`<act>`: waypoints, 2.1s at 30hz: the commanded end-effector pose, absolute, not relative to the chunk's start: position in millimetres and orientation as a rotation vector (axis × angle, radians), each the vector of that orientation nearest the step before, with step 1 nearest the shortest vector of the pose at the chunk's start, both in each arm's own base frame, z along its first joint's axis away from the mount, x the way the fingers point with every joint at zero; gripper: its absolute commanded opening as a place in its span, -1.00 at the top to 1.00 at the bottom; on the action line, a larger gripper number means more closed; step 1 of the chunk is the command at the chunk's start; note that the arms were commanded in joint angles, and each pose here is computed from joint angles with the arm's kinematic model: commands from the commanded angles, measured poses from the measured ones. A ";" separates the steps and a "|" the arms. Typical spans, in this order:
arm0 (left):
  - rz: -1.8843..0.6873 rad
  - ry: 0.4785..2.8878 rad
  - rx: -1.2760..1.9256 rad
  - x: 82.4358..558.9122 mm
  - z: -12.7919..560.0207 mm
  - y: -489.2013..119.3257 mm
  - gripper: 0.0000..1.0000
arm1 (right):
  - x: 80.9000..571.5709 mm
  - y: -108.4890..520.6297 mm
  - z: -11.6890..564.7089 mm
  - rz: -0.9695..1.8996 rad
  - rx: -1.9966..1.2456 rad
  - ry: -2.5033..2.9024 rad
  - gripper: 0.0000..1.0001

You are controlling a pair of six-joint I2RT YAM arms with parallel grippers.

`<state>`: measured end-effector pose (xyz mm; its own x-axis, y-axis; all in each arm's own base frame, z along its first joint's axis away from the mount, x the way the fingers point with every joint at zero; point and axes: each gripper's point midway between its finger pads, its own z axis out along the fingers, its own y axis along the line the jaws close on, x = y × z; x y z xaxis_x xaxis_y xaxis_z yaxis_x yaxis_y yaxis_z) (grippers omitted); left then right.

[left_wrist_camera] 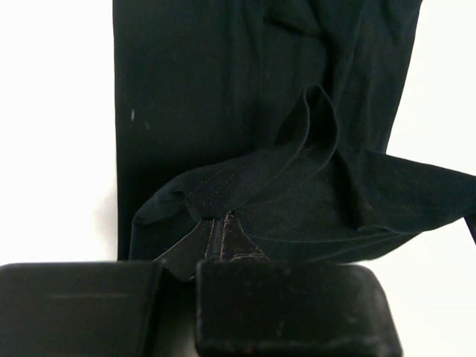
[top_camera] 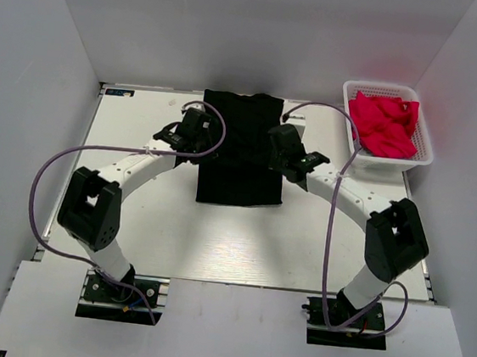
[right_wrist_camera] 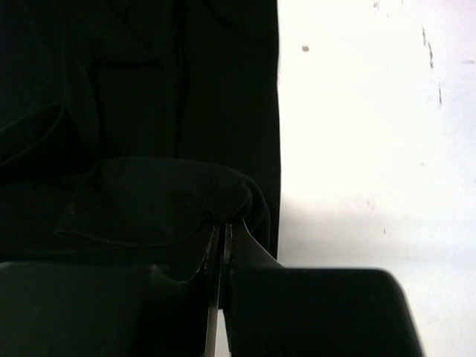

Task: Fold and stack the t-shirts
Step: Fold the folded rectangular tshirt in 1/3 of the way, then grab one side of the 2/3 rectangular tshirt with both arms

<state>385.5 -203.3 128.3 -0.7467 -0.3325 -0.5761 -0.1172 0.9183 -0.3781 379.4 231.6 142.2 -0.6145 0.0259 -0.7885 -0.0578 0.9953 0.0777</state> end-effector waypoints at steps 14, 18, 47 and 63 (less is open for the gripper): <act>-0.481 2.355 -0.315 466.0 114.2 -198.8 1.00 | 462.2 245.1 133.7 0.154 -0.055 2.234 1.00; -0.488 2.366 -0.309 481.2 107.7 -201.6 0.90 | 473.3 249.5 119.1 0.179 -0.057 2.268 1.00; -0.637 2.563 -0.338 316.4 61.7 -172.9 -1.00 | 319.9 209.2 61.4 0.484 0.021 2.557 -0.81; -0.590 2.676 -0.344 296.9 15.3 -172.4 0.29 | 325.4 213.8 38.6 0.510 0.067 2.575 -0.39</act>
<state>306.8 -171.6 22.1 -0.8893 -0.3282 -0.3185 -0.1629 0.8780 -0.4500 320.9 212.9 31.5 -0.8819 0.1179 -0.4565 -0.0552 0.9357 0.3484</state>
